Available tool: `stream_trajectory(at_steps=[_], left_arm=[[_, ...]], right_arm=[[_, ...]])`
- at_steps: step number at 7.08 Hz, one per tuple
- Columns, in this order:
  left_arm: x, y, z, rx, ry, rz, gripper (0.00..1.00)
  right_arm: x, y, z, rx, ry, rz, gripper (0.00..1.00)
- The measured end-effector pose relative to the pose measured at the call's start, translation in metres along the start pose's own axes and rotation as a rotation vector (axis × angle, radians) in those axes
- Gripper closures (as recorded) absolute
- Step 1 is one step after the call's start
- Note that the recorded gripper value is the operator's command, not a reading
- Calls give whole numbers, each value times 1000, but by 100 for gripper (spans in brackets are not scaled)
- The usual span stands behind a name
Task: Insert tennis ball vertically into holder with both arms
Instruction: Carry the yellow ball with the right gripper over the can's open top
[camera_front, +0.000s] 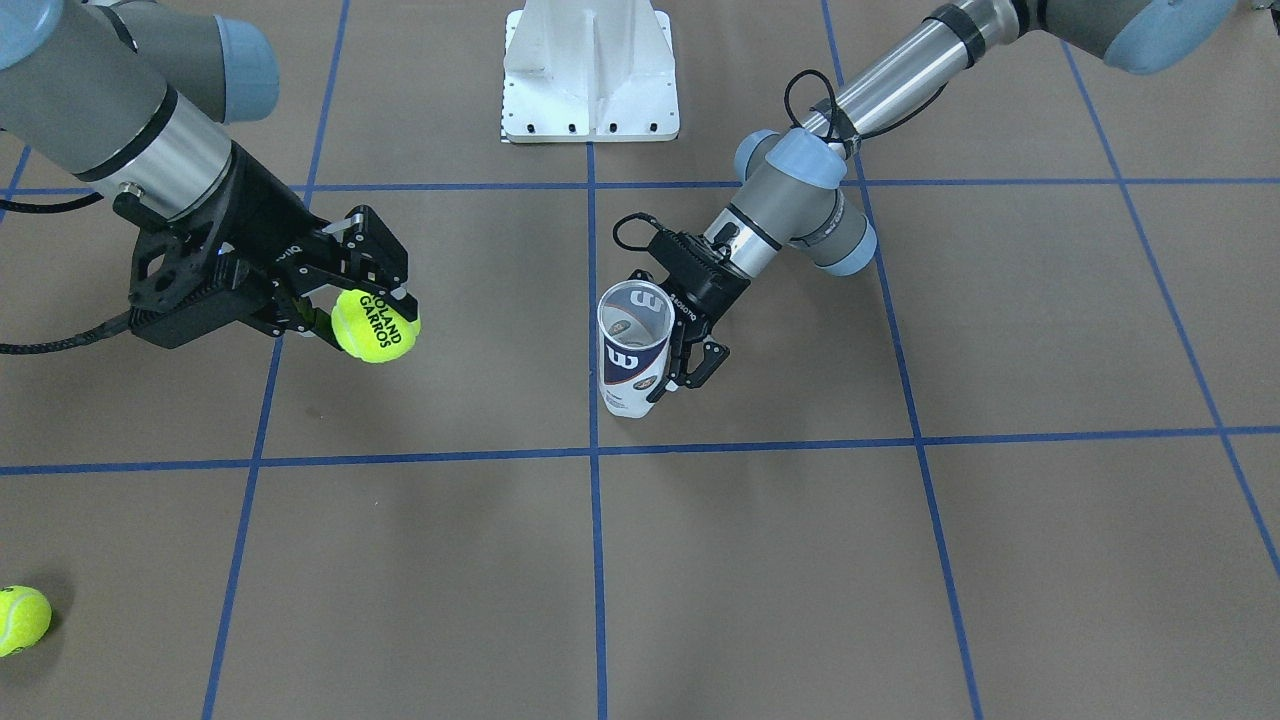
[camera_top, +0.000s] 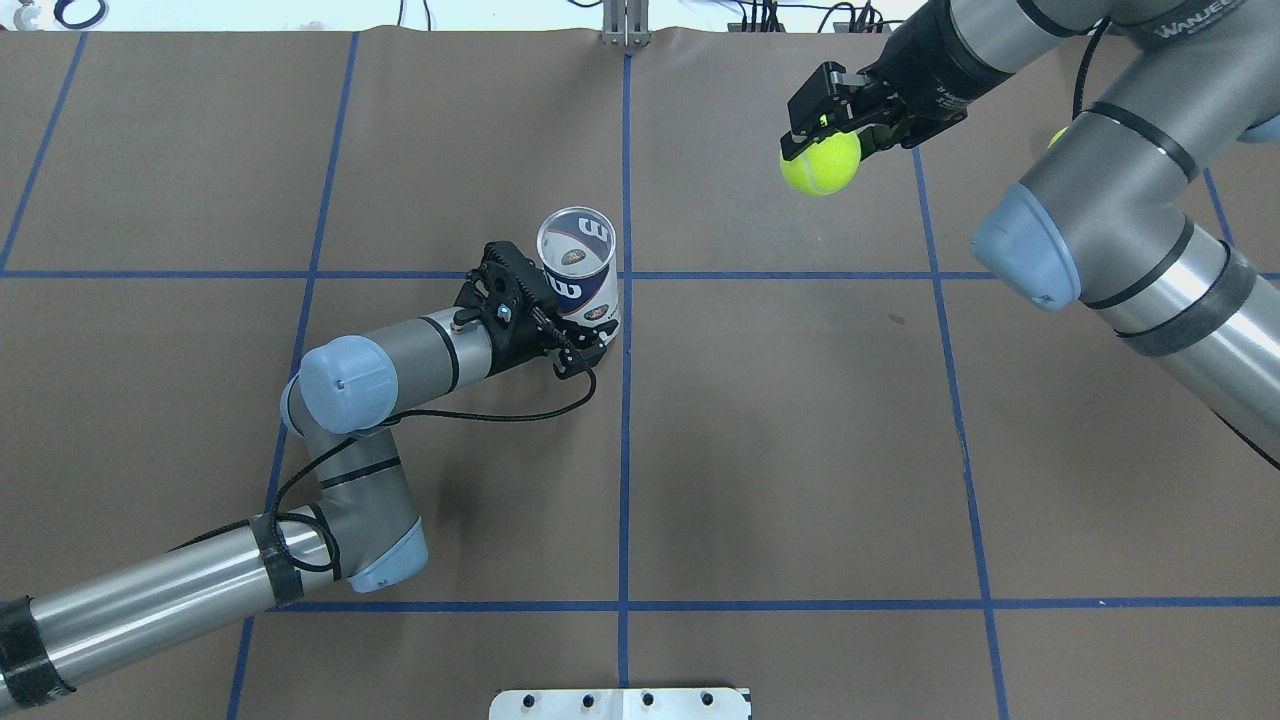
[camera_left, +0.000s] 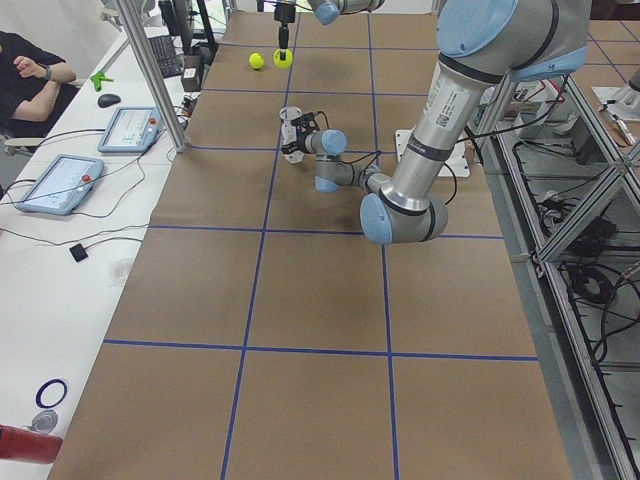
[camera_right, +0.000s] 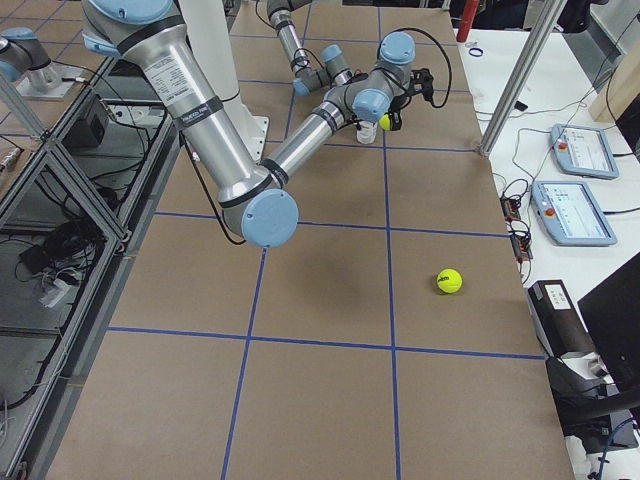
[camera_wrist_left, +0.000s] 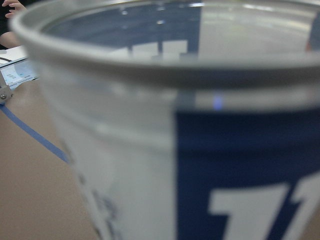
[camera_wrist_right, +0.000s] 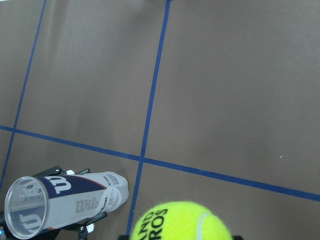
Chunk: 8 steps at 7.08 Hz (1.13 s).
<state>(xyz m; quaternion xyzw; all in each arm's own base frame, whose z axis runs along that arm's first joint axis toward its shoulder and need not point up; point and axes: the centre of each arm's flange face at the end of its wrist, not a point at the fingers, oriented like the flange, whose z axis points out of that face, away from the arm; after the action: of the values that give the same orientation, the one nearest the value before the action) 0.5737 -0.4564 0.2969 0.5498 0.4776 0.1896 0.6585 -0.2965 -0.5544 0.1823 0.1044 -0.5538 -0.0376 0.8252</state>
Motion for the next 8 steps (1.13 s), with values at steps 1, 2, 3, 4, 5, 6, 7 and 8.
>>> stream_trajectory(at_steps=[1, 2, 3, 4, 5, 6, 7, 8], left_arm=[[0, 1, 0, -1, 0, 0, 23], [0, 1, 0, 0, 0, -1, 23], [0, 0, 0, 1, 1, -3, 23], [1, 0, 0, 3, 2, -3, 23], [1, -2, 0, 6, 3, -4, 23], [2, -5, 0, 10, 4, -5, 23], [3, -7, 1, 13, 5, -6, 23], [3, -8, 1, 15, 5, -6, 23]], right_arm=[[-23, 1, -1, 1, -24, 6, 100], [-55, 1, -1, 4, -52, 24, 100], [-87, 3, 2, 9, -76, 41, 100], [-114, 5, 8, 15, -89, 54, 100], [-139, 5, 19, 24, -93, 61, 100], [-159, 5, 30, 27, -92, 66, 100], [-168, 5, 38, 28, -89, 68, 100], [-172, 7, 46, 29, -83, 69, 100]])
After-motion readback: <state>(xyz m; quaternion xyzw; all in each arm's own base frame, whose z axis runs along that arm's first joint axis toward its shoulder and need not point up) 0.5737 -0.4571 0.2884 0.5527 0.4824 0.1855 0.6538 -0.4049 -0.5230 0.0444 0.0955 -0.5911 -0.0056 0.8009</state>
